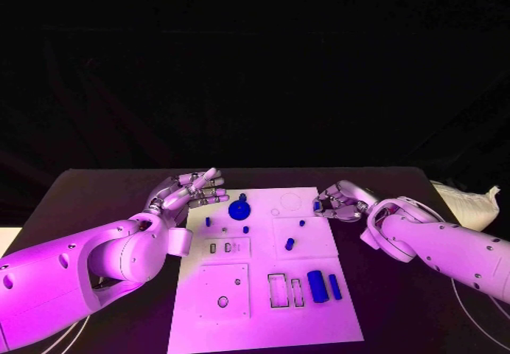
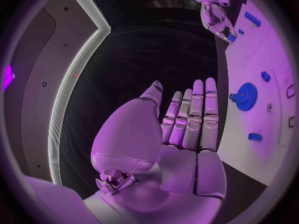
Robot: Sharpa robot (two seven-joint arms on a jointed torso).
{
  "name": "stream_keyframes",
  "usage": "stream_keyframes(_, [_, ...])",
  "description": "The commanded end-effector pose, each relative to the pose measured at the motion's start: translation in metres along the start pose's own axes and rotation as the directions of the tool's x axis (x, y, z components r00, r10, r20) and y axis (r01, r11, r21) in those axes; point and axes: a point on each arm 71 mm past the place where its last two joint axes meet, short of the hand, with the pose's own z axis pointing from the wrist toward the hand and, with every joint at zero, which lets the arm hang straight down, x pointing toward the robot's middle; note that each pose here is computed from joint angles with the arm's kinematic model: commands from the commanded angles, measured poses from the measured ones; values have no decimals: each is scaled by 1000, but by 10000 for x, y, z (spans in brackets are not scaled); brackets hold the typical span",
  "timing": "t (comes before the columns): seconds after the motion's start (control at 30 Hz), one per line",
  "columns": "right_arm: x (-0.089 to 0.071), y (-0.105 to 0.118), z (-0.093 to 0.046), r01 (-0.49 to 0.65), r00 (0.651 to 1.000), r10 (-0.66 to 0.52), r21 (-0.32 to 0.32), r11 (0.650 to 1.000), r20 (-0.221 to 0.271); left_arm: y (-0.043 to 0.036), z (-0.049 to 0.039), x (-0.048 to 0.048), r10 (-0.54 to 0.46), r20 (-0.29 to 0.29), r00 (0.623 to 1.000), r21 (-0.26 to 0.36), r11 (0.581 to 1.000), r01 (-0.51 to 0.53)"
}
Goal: Assemble the parts on the task board
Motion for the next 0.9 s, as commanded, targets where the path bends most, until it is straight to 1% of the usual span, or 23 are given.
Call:
stream_keyframes(0.03, [29,5,3,16,1000,-16,5,1000,-19,-7,1,31,-7,-22,1000,7,1000,7])
stream_keyframes(0.3, [28,15,12,20,1000,-20,12,1000,-3,-7,0,34,-8,-23,1000,7,1000,8])
stream_keyframes(0.6, [14,86,18,40,998,-41,4,999,49,-7,-2,44,-9,-26,1000,6,1000,9])
stream_keyframes(0.8, [44,264,17,28,997,-26,-20,999,74,-7,-2,31,-8,-21,1000,6,1000,8])
stream_keyframes(0.9, [75,431,15,17,997,-14,-37,999,76,-2,3,32,-10,-20,1000,5,1000,10])
